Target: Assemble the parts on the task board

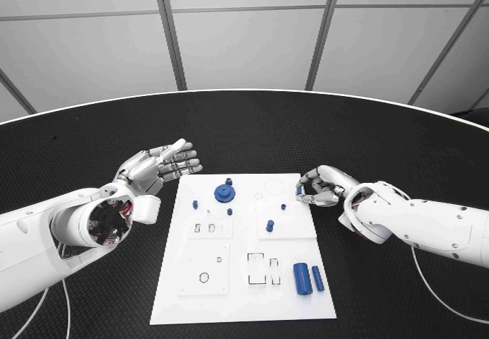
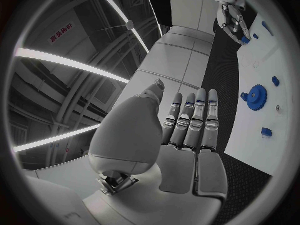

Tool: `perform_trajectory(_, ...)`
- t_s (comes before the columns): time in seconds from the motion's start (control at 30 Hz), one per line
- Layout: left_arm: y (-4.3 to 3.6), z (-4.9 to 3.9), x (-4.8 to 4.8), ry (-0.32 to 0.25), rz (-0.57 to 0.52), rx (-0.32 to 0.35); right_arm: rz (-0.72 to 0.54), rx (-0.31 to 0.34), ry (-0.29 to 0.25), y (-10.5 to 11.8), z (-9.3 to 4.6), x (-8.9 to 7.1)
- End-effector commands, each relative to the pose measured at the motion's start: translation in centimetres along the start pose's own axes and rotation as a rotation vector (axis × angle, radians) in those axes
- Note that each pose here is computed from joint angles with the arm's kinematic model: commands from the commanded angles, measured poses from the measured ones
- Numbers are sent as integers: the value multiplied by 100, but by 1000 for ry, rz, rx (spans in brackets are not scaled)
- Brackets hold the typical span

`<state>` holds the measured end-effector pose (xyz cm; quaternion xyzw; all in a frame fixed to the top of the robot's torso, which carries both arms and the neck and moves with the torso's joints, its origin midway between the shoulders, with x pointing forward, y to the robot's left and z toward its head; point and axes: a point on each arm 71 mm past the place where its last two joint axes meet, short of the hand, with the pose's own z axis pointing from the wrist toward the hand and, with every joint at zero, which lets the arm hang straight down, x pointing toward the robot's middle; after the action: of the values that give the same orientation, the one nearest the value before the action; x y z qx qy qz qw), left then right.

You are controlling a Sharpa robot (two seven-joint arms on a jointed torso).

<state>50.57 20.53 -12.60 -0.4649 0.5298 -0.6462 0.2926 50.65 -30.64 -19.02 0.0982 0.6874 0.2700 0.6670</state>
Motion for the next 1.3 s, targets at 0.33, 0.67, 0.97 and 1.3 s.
perform_trajectory(0.33,0,-3,-1,0,0,-1,1,2,4,-2,1,21)
perform_trajectory(0.67,0,-4,-2,1,0,-2,1,7,-14,0,0,12)
perform_trajectory(0.97,0,-6,-4,1,-1,-4,2,7,-33,8,-11,0)
perform_trajectory(1.3,-1,2,-20,-1,0,-4,26,1,-38,118,-105,7)
